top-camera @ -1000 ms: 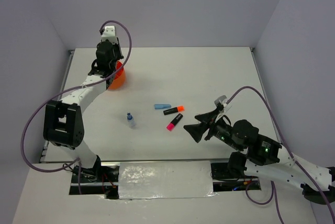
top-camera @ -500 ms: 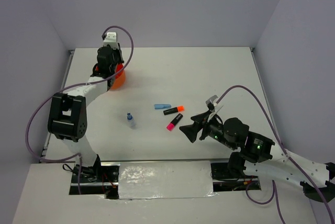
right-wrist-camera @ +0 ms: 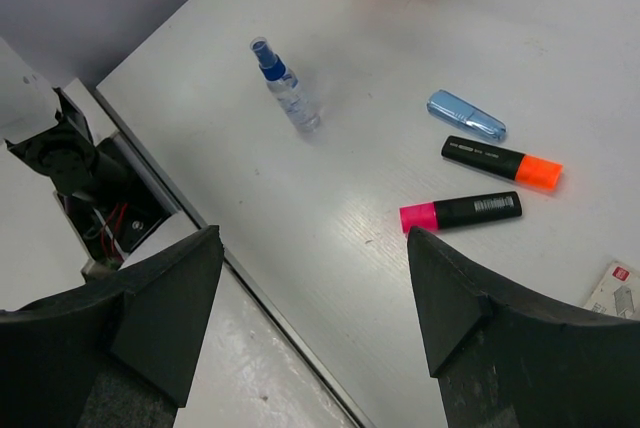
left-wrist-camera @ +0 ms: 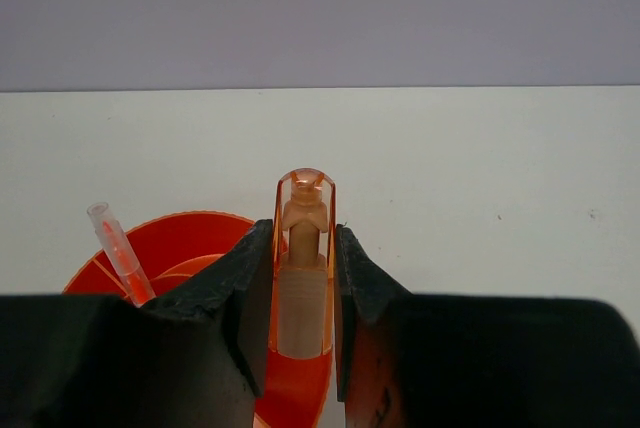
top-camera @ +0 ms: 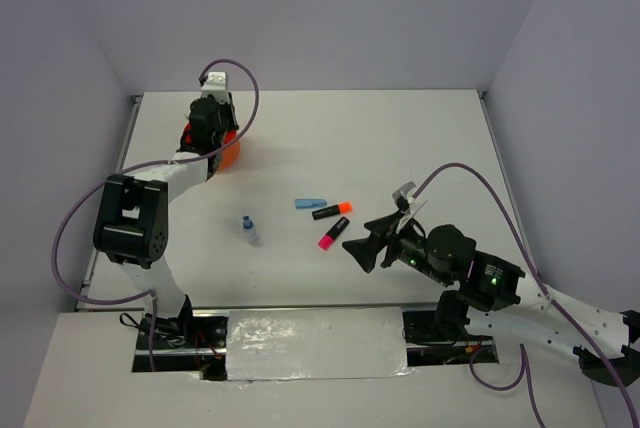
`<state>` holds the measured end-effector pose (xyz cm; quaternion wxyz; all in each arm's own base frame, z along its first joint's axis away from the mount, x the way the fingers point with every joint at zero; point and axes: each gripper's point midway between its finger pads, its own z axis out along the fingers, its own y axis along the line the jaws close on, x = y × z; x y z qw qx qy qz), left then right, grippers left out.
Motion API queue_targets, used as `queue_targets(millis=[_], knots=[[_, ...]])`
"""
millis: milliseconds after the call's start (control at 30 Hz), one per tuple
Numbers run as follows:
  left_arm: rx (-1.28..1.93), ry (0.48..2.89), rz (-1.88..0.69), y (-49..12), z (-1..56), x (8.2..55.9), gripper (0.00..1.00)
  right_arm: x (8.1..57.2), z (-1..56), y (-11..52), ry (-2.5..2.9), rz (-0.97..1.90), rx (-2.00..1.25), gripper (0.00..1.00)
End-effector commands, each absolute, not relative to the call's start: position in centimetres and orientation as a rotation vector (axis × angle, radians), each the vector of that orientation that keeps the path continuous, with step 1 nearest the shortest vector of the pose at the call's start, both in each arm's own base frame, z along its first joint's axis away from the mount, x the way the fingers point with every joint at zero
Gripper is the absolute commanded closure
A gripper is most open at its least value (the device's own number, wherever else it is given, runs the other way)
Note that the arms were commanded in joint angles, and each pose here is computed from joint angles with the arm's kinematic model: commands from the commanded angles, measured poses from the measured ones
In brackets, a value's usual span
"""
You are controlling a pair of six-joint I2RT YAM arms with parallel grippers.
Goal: Sort the stationery into containers
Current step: Place the stationery in the storage box.
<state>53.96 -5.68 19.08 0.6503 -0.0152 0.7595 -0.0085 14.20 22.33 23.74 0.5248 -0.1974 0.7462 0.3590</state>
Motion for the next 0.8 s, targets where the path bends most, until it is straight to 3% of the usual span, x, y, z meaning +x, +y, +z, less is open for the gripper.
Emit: queue_targets(millis=[0,767], knots=[[-0.026,1.671,0.002,-5.2,19.6,54.4,0.86,14.2,25.6,22.5,1.724,0.896,-0.459,0.19],[-0.008,1.727,0.059,-4.6,16.6,54.3,0.74,14.0,25.6,22.0,1.715,0.909,-0.446,0.19]])
